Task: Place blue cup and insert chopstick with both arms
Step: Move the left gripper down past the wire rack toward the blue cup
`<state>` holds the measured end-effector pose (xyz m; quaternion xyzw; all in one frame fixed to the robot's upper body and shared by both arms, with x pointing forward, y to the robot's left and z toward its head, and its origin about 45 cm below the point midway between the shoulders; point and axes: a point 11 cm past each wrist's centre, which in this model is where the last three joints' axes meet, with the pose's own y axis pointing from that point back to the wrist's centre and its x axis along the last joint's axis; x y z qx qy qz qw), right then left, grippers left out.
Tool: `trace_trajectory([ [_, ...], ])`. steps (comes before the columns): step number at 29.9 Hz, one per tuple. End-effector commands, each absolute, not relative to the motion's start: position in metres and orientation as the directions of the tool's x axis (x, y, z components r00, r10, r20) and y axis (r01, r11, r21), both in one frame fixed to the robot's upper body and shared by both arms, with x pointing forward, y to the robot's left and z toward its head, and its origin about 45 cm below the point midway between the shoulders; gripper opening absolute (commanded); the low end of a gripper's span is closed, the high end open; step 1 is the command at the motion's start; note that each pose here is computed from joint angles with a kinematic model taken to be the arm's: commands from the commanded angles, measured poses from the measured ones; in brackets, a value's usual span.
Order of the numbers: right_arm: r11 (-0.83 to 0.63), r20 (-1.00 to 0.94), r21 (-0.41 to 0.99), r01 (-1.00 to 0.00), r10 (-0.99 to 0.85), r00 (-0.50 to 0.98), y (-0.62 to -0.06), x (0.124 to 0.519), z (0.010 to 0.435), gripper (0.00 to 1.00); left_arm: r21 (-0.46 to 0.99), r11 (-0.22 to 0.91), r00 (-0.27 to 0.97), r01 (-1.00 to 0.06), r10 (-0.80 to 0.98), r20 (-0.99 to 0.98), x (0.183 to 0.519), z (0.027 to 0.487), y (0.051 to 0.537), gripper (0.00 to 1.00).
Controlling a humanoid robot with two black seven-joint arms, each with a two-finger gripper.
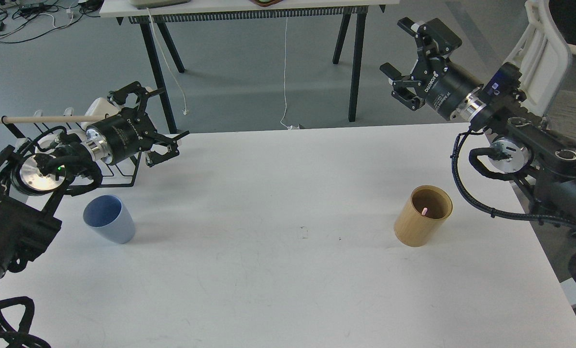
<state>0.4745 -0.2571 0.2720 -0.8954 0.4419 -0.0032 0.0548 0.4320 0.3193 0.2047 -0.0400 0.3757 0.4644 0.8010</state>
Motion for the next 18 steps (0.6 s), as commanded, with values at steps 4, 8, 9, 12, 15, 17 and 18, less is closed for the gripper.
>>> trace_trajectory([
  [4, -0.598, -0.054, -0.099, -0.795, -0.795, 0.605, -0.26, 0.472, 0.268, 0.99, 0.221, 0.511, 0.267, -0.831, 0.715, -0.647, 0.437, 0.209, 0.329, 1.0],
  [8, -0.597, -0.054, -0.099, -0.796, -0.796, 0.603, -0.261, 0.472, 0.268, 0.99, 0.151, 0.479, 0.263, -0.865, 0.688, -0.677, 0.443, 0.228, 0.342, 1.0],
  [9, -0.597, -0.054, -0.099, -0.796, -0.796, 0.603, -0.261, 0.472, 0.268, 0.99, 0.135, 0.478, 0.265, -0.868, 0.676, -0.687, 0.444, 0.232, 0.343, 1.0],
  [12, -0.597, -0.054, -0.099, -0.796, -0.796, 0.603, -0.261, 0.472, 0.268, 0.99, 0.105, 0.479, 0.275, -0.872, 0.654, -0.705, 0.445, 0.242, 0.347, 1.0],
  [15, -0.596, -0.056, -0.097, -0.797, -0.796, 0.602, -0.261, 0.471, 0.266, 0.99, 0.044, 0.528, 0.354, -0.848, 0.626, -0.695, 0.444, 0.264, 0.33, 1.0],
  [17, -0.595, -0.061, -0.091, -0.798, -0.797, 0.601, -0.262, 0.47, 0.263, 0.99, 0.023, 0.569, 0.418, -0.822, 0.631, -0.653, 0.44, 0.28, 0.319, 1.0],
  [18, -0.594, -0.06, -0.091, -0.799, -0.798, 0.6, -0.262, 0.47, 0.263, 0.99, 0.034, 0.572, 0.431, -0.82, 0.655, -0.62, 0.438, 0.286, 0.324, 1.0],
])
